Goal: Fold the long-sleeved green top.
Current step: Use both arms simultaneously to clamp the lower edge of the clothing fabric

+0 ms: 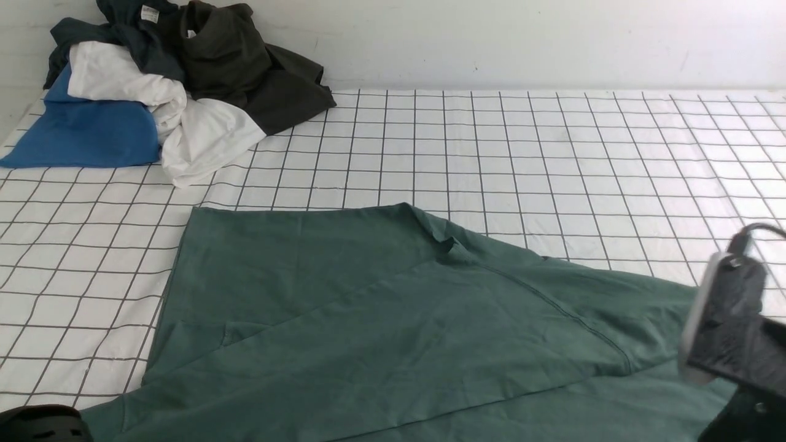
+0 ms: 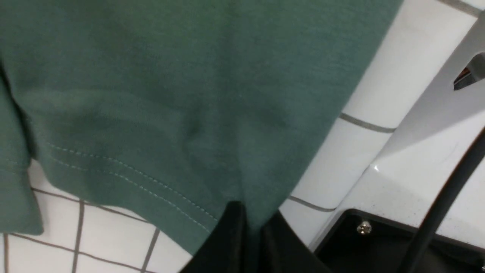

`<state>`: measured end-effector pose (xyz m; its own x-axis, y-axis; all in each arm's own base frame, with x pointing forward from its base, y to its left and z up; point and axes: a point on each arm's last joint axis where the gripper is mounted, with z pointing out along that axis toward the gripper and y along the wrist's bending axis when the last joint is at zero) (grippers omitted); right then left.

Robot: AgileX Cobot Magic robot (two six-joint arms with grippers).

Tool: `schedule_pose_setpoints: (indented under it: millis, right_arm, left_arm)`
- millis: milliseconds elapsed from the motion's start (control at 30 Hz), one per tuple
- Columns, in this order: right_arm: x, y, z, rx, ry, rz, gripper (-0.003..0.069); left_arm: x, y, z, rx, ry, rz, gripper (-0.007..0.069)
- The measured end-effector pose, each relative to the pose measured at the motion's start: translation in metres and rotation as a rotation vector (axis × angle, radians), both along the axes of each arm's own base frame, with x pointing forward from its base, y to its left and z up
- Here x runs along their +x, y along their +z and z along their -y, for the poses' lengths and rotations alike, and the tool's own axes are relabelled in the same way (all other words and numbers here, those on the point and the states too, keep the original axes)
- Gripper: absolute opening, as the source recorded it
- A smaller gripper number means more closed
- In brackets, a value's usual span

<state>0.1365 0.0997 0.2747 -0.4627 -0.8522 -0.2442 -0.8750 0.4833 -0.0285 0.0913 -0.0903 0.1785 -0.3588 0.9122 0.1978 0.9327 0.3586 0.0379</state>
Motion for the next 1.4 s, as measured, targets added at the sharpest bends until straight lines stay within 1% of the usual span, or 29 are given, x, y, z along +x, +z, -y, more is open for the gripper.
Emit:
schedule_pose_setpoints:
  millis: [33, 67, 133, 200, 233, 333, 433, 500, 600, 700, 800, 900, 967, 1100, 1133, 1167, 1200, 1233, 1267, 1300, 1367, 1400]
  right_arm:
    - [0.0, 0.0, 0.0, -0.003, 0.006, 0.002, 0.0499]
    - [0.005, -0.011, -0.008, -0.052, 0.049, -0.033, 0.05]
    - [0.01, -0.022, -0.017, -0.092, 0.09, -0.074, 0.05]
    - [0.013, -0.03, -0.022, -0.113, 0.105, -0.101, 0.05]
    - [0.018, -0.043, -0.03, -0.142, 0.133, -0.138, 0.05]
    - [0.025, -0.062, -0.039, -0.164, 0.165, -0.169, 0.05]
    - [0.02, -0.086, -0.042, -0.191, 0.22, -0.208, 0.0501]
    - [0.014, -0.101, -0.04, -0.197, 0.26, -0.187, 0.0501]
    - [0.013, -0.111, -0.038, -0.188, 0.268, -0.133, 0.0501]
    - [0.013, -0.123, -0.031, -0.192, 0.248, -0.054, 0.0501]
    - [0.012, -0.125, -0.029, -0.192, 0.236, -0.032, 0.0497]
    - [0.011, -0.125, -0.027, -0.19, 0.203, -0.019, 0.0467]
    - [0.011, -0.125, -0.026, -0.19, 0.176, -0.019, 0.0407]
    - [0.013, -0.119, -0.024, -0.194, 0.176, 0.029, 0.0197]
    - [0.013, -0.118, -0.024, -0.192, 0.175, 0.033, 0.0186]
    - [0.012, -0.112, -0.023, -0.192, 0.175, 0.046, 0.0108]
    - [0.012, -0.108, -0.022, -0.19, 0.175, 0.056, 0.0061]
    - [0.011, -0.1, -0.021, -0.185, 0.176, 0.076, 0.0029]
    - [0.011, -0.099, -0.02, -0.188, 0.176, 0.077, 0.0027]
    - [0.011, -0.087, -0.019, -0.185, 0.177, 0.104, 0.0018]
    - [0.013, -0.074, -0.018, -0.196, 0.178, 0.124, 0.0016]
    - [0.014, -0.072, -0.018, -0.194, 0.179, 0.131, 0.0016]
  left_arm:
    - [0.0, 0.0, 0.0, 0.0, 0.0, 0.0, 0.0006]
    - [0.0, 0.0, 0.0, -0.002, 0.0, 0.002, 0.0006]
    - [0.0, 0.0, 0.0, -0.006, -0.001, 0.005, 0.0006]
    - [0.0, 0.0, 0.0, -0.008, -0.001, 0.006, 0.0006]
    - [0.0, 0.0, 0.001, -0.008, -0.001, 0.006, 0.0006]
    - [0.0, 0.0, 0.001, -0.009, -0.001, 0.007, 0.0006]
    - [0.001, 0.0, 0.001, -0.014, -0.001, 0.011, 0.0006]
    - [0.001, 0.0, 0.002, -0.023, -0.003, 0.018, 0.0006]
    - [0.003, -0.001, 0.004, -0.05, -0.003, 0.035, 0.0006]
    - [0.005, -0.001, 0.007, -0.08, -0.005, 0.055, 0.0006]
    - [0.005, -0.001, 0.007, -0.082, -0.005, 0.057, 0.0006]
    - [0.005, -0.001, 0.007, -0.086, -0.006, 0.059, 0.0006]
    - [0.005, -0.001, 0.008, -0.088, -0.006, 0.061, 0.0006]
    - [0.006, -0.001, 0.008, -0.092, 0.01, 0.07, 0.0006]
    - [0.006, -0.001, 0.008, -0.091, 0.011, 0.072, 0.0006]
    - [0.007, -0.001, 0.007, -0.085, 0.028, 0.082, 0.0006]
    - [0.008, 0.0, 0.007, -0.074, 0.042, 0.089, 0.0006]
    - [0.009, 0.003, 0.005, -0.047, 0.071, 0.104, 0.0006]
    - [0.01, 0.004, 0.005, -0.038, 0.079, 0.111, 0.0006]
    - [0.014, 0.009, 0.003, -0.003, 0.11, 0.143, 0.0009]
    - [0.021, 0.019, 0.004, 0.032, 0.131, 0.197, 0.0013]
    - [0.021, 0.019, 0.004, 0.032, 0.131, 0.197, 0.0013]
